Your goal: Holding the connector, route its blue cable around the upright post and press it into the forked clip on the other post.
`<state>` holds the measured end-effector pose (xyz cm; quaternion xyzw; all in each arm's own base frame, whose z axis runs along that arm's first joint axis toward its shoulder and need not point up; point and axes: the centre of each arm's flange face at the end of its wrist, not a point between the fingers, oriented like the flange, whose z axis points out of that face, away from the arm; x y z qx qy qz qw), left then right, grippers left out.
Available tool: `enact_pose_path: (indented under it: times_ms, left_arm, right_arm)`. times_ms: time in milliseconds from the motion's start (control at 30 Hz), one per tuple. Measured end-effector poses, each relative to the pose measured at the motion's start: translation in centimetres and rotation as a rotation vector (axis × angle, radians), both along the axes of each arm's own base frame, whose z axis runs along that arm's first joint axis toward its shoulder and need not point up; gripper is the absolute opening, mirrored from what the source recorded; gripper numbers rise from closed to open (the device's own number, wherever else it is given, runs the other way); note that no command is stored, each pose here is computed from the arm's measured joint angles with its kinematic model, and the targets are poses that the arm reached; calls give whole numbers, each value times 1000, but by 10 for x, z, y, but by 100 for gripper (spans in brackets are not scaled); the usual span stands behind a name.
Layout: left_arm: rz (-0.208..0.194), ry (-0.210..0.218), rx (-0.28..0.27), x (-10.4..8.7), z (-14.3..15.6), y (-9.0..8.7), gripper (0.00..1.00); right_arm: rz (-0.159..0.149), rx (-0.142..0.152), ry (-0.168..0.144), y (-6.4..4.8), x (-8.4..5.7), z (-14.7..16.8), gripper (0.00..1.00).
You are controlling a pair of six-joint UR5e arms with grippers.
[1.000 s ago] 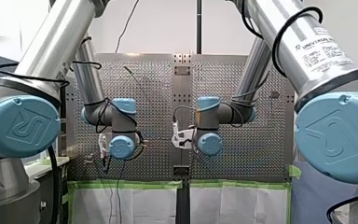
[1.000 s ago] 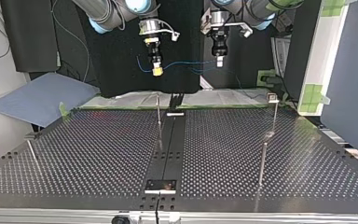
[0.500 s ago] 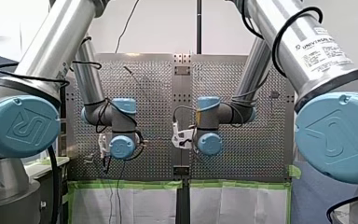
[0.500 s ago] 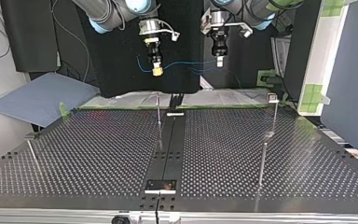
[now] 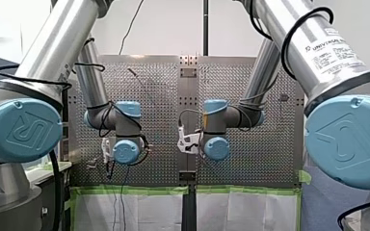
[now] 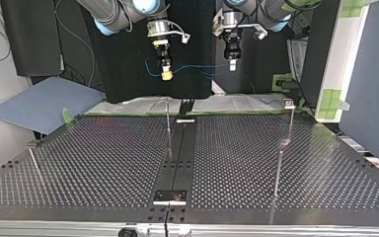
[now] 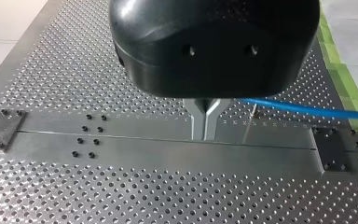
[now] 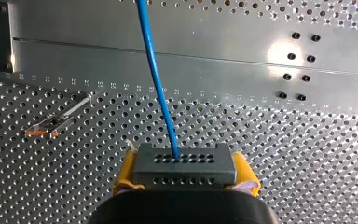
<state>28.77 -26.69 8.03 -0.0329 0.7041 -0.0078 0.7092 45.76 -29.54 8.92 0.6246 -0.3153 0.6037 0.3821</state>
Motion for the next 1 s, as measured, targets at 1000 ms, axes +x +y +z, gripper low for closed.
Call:
enact_pose_path:
  times_ms: [1000]
  left_arm:
    - [40,37,18,1,-21,19,0]
  right_arm:
    - [36,174,55,30,19,-59,0]
